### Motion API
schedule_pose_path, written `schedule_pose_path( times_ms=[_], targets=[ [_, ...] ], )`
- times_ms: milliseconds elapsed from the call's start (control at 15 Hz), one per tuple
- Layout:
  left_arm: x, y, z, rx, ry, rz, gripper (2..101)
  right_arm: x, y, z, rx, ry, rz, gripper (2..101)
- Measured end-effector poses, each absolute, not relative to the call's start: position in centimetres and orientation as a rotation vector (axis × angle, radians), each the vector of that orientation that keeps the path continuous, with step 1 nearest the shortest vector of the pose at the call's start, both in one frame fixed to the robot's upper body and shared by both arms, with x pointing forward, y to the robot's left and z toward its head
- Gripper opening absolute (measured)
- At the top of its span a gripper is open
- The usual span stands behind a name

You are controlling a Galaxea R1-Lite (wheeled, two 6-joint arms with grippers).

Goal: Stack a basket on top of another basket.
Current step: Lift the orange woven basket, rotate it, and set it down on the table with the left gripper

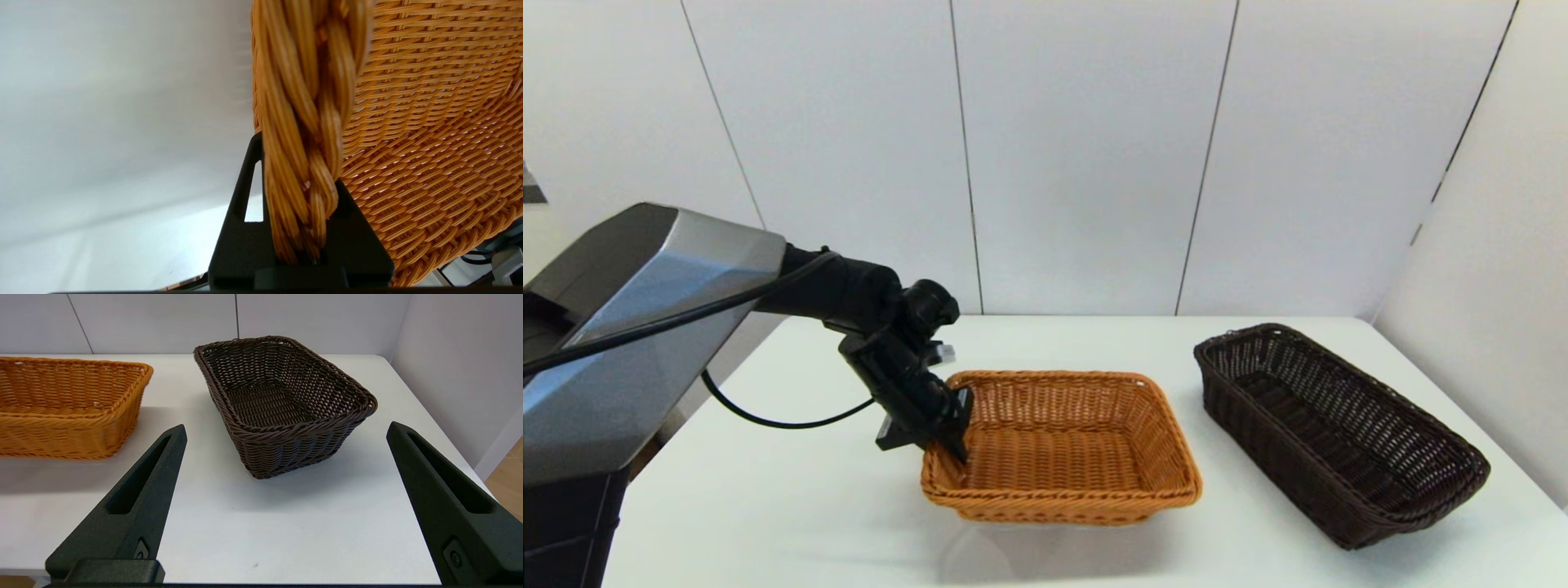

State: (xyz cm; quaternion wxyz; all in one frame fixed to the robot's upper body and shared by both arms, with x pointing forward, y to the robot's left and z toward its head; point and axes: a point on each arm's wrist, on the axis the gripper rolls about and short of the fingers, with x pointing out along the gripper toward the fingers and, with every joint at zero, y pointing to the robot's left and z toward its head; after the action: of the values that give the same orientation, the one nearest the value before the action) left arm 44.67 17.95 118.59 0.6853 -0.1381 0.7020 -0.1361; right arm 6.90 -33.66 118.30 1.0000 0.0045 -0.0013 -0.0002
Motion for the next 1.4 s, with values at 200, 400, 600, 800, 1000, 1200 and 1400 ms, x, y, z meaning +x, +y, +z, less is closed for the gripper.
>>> schedule_pose_path(
  times_ms=[200,400,600,800,1000,1200,1400],
  targets=[
    [44.85,17.85,118.26,-0.323,1.582,-0.319,14.9,6.91,-33.66,118.29,0.009,-0.002,0.000,97.1],
    [45.07,17.74,118.17,-0.323,1.578,-0.321,14.9,6.91,-33.66,118.29,0.009,-0.002,0.000,97.1],
    [45.28,17.66,118.10,-0.322,1.574,-0.320,14.9,6.91,-33.66,118.29,0.009,-0.002,0.000,97.1],
    [45.34,17.54,118.00,-0.318,1.574,-0.319,14.9,6.91,-33.66,118.29,0.009,-0.002,0.000,97.1],
    [45.34,17.48,117.92,-0.315,1.575,-0.318,14.9,6.91,-33.66,118.29,0.009,-0.002,0.000,97.1],
    [45.32,17.42,117.89,-0.313,1.575,-0.319,14.9,6.91,-33.66,118.29,0.009,-0.002,0.000,97.1],
    [45.29,17.44,117.86,-0.312,1.578,-0.316,14.9,6.90,-33.66,118.30,0.009,-0.003,0.000,97.1]
  ],
)
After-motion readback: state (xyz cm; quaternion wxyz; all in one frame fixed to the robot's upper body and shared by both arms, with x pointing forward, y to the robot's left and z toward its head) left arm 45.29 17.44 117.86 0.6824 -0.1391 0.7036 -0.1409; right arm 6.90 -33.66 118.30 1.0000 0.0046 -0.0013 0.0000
